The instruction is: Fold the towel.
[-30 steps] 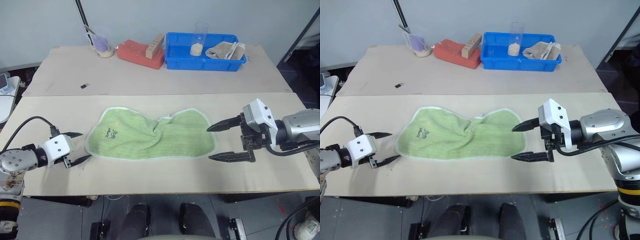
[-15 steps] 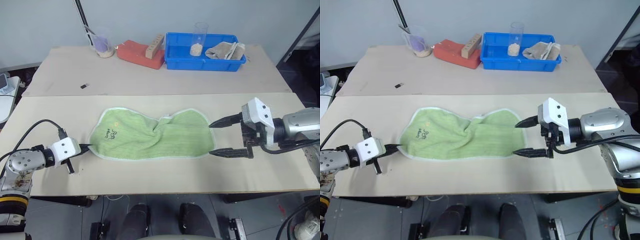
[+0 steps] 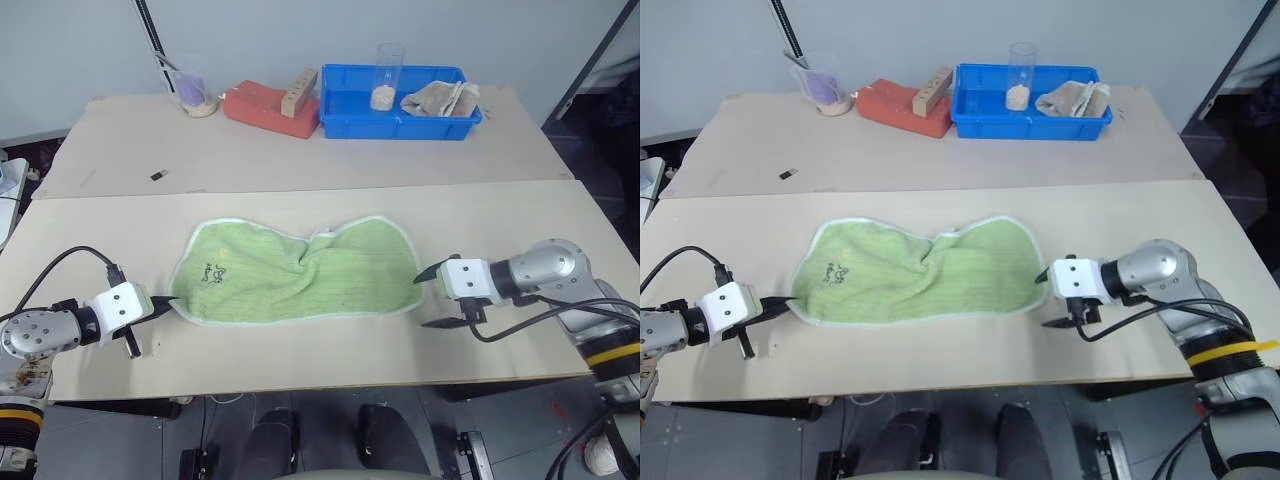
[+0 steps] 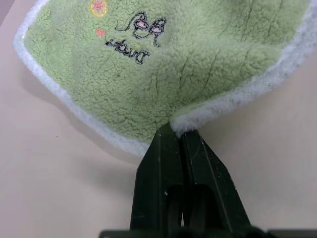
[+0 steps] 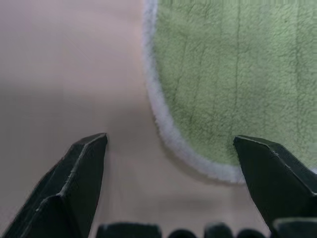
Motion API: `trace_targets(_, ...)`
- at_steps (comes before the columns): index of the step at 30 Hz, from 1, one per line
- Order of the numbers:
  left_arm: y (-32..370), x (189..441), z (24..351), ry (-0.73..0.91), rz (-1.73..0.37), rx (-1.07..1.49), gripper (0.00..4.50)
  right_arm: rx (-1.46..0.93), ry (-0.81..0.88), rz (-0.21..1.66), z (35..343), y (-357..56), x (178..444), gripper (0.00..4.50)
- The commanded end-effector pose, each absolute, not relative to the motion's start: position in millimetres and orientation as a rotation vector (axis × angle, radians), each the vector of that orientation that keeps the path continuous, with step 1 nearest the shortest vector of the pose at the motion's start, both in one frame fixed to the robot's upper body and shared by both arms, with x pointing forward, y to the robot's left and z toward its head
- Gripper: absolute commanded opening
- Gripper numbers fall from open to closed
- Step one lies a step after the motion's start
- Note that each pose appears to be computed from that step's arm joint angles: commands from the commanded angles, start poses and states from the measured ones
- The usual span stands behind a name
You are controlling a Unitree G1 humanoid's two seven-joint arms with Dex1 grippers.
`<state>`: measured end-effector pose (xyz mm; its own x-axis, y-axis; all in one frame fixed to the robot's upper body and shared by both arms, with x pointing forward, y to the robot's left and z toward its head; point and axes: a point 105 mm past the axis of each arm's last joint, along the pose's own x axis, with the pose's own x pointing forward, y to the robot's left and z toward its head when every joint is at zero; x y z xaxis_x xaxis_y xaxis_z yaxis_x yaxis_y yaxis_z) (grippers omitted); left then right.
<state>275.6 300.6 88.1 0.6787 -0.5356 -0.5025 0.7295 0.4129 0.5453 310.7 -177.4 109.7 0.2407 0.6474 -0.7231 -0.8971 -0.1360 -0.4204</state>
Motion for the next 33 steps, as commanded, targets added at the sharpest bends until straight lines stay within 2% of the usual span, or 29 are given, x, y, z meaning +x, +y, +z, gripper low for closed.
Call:
trace_targets(1,301.6,274.5,93.1,0.257,-0.794,0.825,0.00,-1.092,0.297,1.362,110.1,-181.9,315.7,2.97)
trace_targets(10,307.7,269.5,97.0,0.290,-0.790,0.799,0.00,-1.048,0.251,1.372,125.7,-187.0,313.5,0.02)
trace_targets(15,302.8,261.7,106.8,0.340,-0.870,0.737,0.00,-0.854,0.300,1.346,146.8,-200.2,305.4,0.02)
trace_targets(18,288.8,267.3,124.9,0.359,-0.917,0.562,0.00,-0.708,0.312,1.277,167.9,-207.2,312.3,0.02)
trace_targets(20,281.0,284.4,143.2,0.319,-0.898,0.470,0.00,-0.651,0.288,1.205,183.3,-211.5,326.4,0.02)
trace_targets(24,273.3,336.8,188.9,0.146,-0.772,0.367,0.00,-0.625,0.169,1.017,220.9,-216.9,367.2,0.02)
trace_targets(27,268.7,366.1,227.6,0.023,-0.707,0.337,0.00,-0.618,0.023,0.898,262.6,-215.3,392.0,0.02)
trace_targets(28,266.0,376.9,252.9,-0.051,-0.679,0.343,0.00,-0.628,-0.066,0.826,289.8,-216.5,400.3,0.02)
trace_targets(31,262.1,390.7,308.8,-0.202,-0.625,0.382,0.00,-0.661,-0.247,0.681,348.7,-223.0,407.2,0.02)
trace_targets(33,263.4,391.0,324.6,-0.239,-0.615,0.407,0.00,-0.687,-0.291,0.647,365.2,-229.5,404.1,0.02)
